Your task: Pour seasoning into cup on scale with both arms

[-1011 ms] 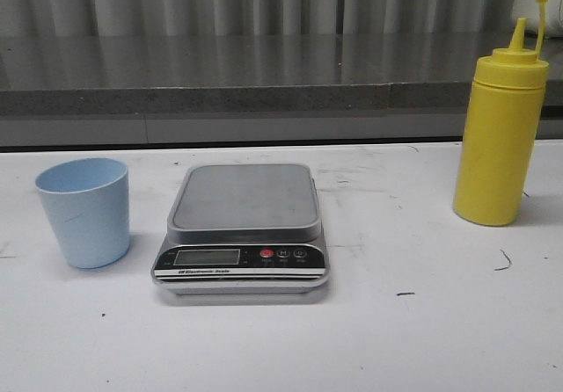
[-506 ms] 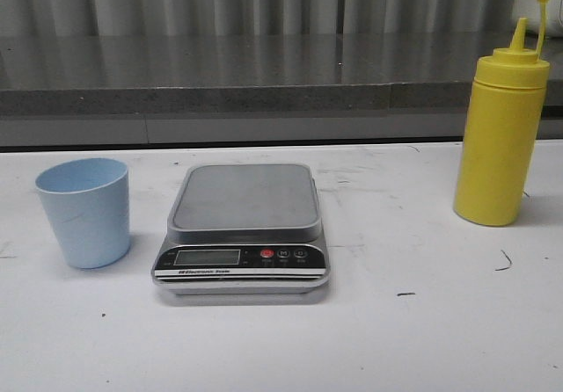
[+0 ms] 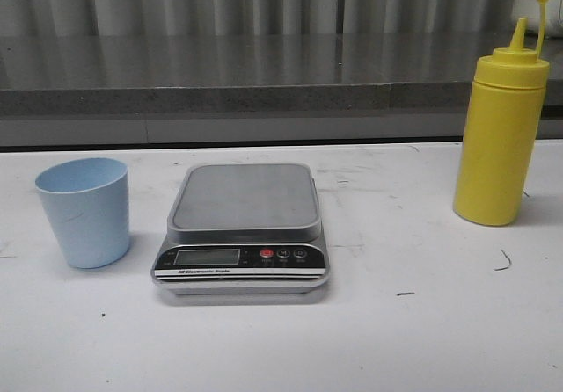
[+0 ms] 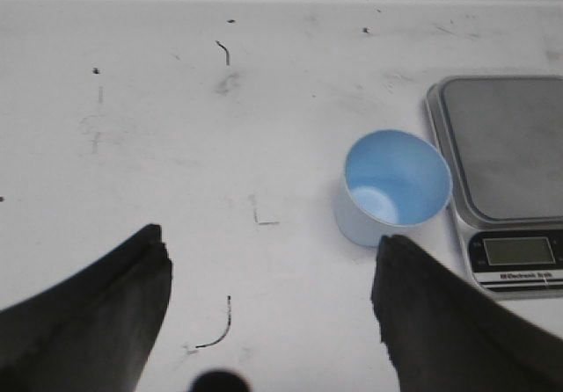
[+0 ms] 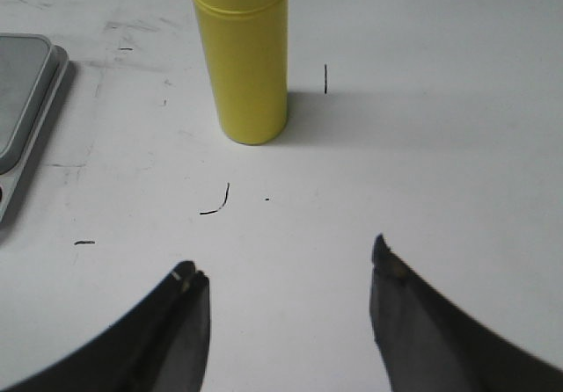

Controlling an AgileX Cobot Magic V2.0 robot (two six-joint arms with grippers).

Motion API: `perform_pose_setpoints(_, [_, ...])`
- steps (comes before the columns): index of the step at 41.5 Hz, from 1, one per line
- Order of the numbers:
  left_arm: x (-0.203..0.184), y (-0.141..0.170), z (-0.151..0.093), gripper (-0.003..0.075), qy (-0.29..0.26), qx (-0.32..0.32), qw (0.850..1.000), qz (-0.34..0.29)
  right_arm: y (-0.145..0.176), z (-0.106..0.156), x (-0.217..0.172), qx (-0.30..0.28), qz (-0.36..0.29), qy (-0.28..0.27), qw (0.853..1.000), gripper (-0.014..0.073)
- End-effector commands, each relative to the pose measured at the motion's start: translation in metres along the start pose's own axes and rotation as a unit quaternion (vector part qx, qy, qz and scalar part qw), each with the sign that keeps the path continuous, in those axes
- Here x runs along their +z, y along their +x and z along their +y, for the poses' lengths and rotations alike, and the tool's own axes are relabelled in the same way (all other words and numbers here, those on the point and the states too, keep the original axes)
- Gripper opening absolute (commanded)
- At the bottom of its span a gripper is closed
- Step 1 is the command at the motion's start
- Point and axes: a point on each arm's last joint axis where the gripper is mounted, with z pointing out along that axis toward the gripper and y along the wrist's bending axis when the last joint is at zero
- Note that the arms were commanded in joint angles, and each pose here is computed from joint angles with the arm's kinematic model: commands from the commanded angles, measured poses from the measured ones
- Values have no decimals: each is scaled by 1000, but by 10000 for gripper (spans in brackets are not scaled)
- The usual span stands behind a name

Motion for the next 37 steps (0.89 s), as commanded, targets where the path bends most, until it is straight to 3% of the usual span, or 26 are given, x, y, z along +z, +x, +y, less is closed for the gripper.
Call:
perform_pose_setpoints(1, [4,-23,-12,481,23,12,1000,-16,-16,1,-4,-6,-49,0,999,434])
perform_pose_setpoints(21, [102,-56,-34,481,30,32,988,146,-16,1,-4,-6,-49,0,999,434])
perform_pose_setpoints(37, [166,-63,-38,481,20,38,979,198,-16,1,-4,-6,-49,0,999,434])
